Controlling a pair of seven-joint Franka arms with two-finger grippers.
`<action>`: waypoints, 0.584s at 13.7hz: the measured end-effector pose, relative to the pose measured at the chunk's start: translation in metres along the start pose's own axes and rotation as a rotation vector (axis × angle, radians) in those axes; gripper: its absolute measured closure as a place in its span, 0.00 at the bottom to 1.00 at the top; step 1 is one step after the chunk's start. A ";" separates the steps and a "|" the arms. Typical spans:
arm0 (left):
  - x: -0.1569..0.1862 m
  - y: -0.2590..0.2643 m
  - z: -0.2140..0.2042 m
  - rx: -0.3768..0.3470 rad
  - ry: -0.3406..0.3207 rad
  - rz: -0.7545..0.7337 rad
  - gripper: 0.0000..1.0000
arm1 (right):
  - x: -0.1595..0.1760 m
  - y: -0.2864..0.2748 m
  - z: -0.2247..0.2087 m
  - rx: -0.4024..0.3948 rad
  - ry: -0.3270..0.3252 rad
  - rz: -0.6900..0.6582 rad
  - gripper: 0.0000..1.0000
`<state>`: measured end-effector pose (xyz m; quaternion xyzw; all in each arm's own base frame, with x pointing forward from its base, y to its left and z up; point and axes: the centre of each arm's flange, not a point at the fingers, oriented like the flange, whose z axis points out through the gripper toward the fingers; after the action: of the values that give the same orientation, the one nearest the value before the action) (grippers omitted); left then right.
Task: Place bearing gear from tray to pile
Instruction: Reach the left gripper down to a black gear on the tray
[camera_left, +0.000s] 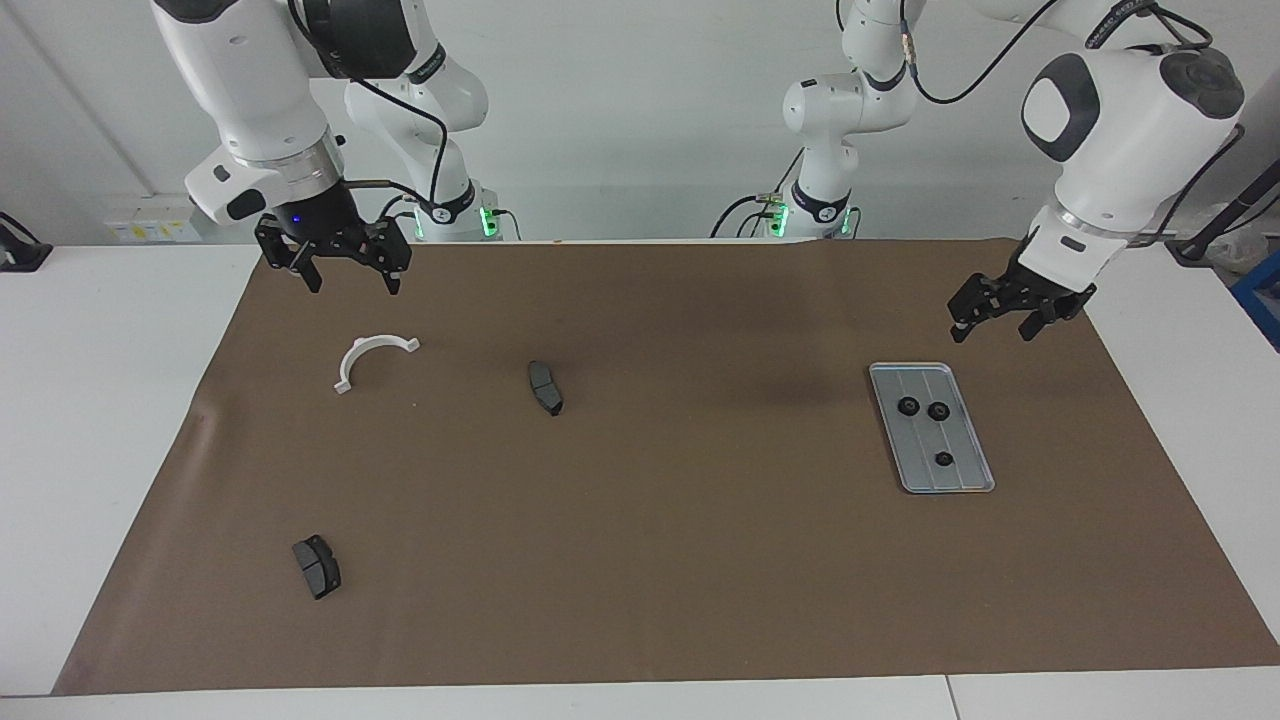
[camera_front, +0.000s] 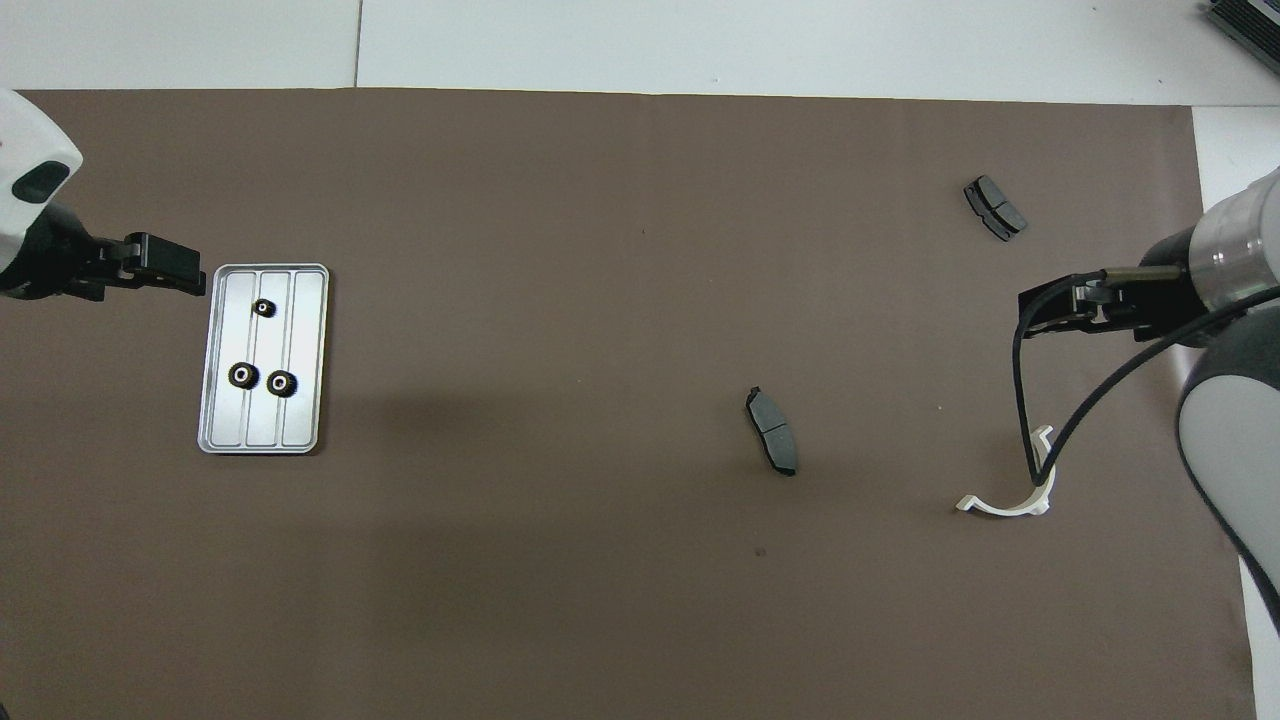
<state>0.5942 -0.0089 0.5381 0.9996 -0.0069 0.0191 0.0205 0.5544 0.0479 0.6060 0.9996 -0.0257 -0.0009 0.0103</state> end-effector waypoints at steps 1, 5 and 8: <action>0.001 -0.006 0.020 0.001 0.009 -0.008 0.00 | 0.000 0.000 0.000 0.000 0.000 0.000 0.00; 0.010 -0.022 0.094 0.001 0.046 -0.031 0.00 | 0.000 0.000 0.000 0.000 0.000 0.000 0.00; 0.017 -0.029 0.148 -0.002 0.042 -0.042 0.00 | 0.000 0.000 0.000 0.000 0.000 0.000 0.00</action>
<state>0.6175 0.0139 0.3894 0.9989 0.0145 0.0396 0.0218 0.5544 0.0479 0.6060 0.9996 -0.0257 -0.0009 0.0103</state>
